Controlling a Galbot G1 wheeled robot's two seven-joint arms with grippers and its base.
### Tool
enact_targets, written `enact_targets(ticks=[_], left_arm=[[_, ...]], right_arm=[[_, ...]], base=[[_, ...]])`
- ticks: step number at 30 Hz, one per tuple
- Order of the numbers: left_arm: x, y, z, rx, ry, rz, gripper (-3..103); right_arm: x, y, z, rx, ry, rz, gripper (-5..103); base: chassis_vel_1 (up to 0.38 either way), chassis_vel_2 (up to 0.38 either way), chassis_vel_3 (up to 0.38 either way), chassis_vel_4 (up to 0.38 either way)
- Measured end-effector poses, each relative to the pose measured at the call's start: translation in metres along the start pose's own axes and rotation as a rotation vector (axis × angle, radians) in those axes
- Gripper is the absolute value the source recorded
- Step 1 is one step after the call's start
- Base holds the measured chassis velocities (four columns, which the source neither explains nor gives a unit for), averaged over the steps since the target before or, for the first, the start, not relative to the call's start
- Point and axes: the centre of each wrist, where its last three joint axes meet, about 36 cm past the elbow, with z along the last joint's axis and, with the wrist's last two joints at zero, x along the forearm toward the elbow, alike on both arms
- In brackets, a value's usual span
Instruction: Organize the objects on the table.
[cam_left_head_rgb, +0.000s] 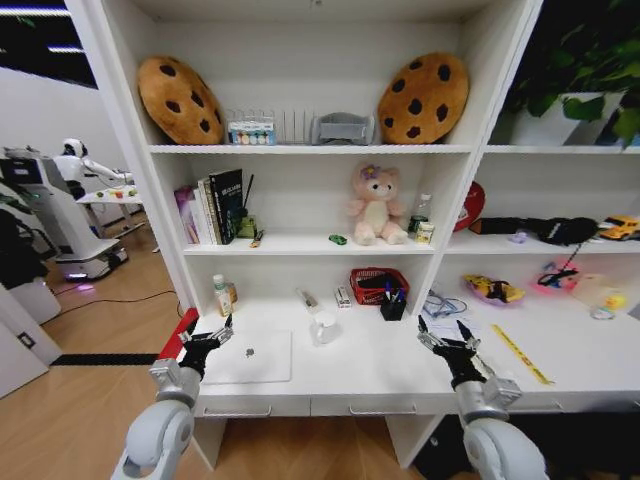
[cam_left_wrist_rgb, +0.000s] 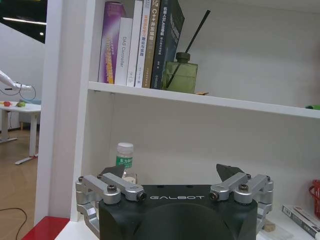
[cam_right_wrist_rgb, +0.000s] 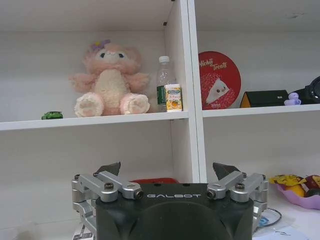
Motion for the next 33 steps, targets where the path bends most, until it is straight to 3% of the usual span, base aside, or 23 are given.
enact_targets(ticks=[19, 33], left_arm=[[0.0000, 0.0001, -0.0001, 0.000, 0.000, 0.000, 100], [0.0000, 0.0001, -0.0001, 0.000, 0.000, 0.000, 100]], right_arm=[[0.0000, 0.0001, 0.0000, 0.000, 0.000, 0.000, 100], [0.0000, 0.0001, 0.0000, 0.000, 0.000, 0.000, 100]], base=[[0.009, -0.012, -0.009, 0.012], [0.103, -0.094, -0.107, 0.097]])
